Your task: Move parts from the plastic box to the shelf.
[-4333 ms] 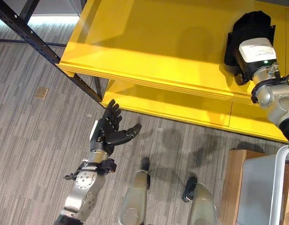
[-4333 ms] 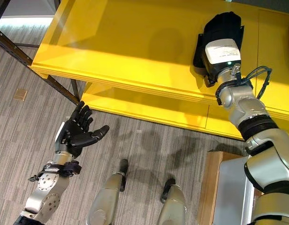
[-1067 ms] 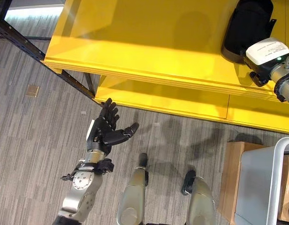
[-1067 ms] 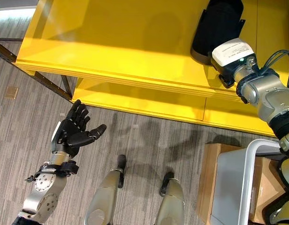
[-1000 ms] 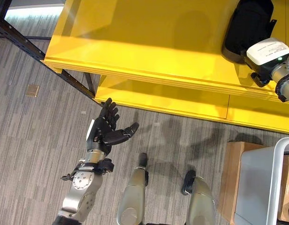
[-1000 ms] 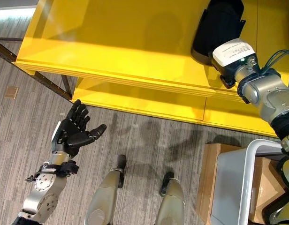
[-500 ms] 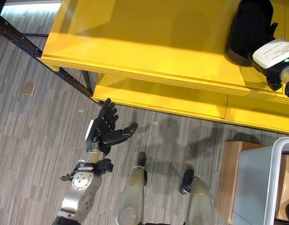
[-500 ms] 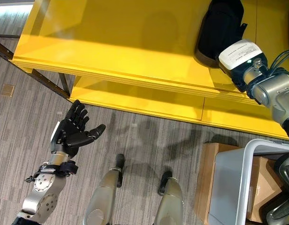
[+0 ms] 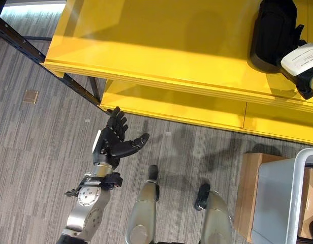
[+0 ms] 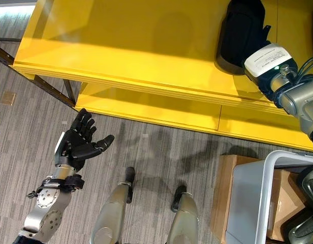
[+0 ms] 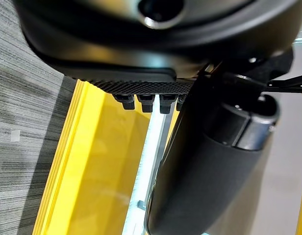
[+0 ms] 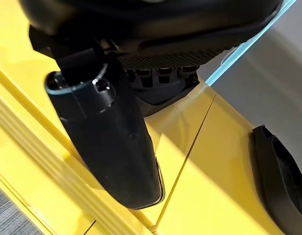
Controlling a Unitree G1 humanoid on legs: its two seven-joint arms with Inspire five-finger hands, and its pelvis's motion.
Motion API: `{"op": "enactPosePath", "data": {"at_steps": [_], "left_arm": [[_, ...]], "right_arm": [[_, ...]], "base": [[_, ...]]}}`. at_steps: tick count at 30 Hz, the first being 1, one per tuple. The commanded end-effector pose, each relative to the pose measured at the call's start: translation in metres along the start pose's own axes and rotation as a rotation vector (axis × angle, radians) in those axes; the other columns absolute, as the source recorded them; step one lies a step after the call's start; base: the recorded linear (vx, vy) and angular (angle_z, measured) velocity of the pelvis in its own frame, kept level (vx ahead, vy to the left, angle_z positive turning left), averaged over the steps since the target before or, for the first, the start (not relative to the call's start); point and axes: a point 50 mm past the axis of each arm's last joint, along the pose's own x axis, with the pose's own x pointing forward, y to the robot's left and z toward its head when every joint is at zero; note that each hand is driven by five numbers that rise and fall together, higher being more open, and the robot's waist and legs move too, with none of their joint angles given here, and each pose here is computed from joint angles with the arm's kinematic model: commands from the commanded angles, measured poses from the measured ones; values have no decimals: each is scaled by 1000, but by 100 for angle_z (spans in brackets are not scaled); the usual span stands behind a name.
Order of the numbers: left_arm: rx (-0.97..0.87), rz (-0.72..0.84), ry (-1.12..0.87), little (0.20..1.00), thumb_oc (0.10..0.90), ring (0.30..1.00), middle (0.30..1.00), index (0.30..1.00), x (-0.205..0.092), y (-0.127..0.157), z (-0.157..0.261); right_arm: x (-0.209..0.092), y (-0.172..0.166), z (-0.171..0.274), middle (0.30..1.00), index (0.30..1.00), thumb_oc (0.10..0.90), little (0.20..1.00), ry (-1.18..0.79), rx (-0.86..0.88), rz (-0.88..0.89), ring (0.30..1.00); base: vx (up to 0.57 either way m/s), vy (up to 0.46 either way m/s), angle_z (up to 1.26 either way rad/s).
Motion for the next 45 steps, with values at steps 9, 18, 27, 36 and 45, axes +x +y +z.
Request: {"op": "enactPosePath", "data": {"at_steps": [9,18,27,36,45], "left_arm": [[32,-56,-266,1000,900,1000,1000,1000,-3,0,54],[34,-49,-266,1000,900,1000,1000,1000,-2,0,54],[40,-41,-263,1000,900,1000,1000,1000,-1,3,55],[49,-49,-260,1000,900,1000,1000,1000,0,4,56],[55,-53,-254,1000,900,1000,1000,1000,2,4,56]], "right_arm": [[-17,-29,-59,1000,1000,900,1000,205,-72,-78,1000],[-12,-55,-44,1000,1000,900,1000,131,-66,-179,1000],[-18,-86,-41,1000,1000,900,1000,98,-47,-314,1000],[-25,-106,-39,1000,1000,900,1000,70,-46,-394,1000],[-32,-109,-41,1000,1000,900,1000,58,-37,-418,1000]], "base": [[0,0,0],[0,0,0],[0,0,0],[-9,2,0],[-19,4,-1]]}}
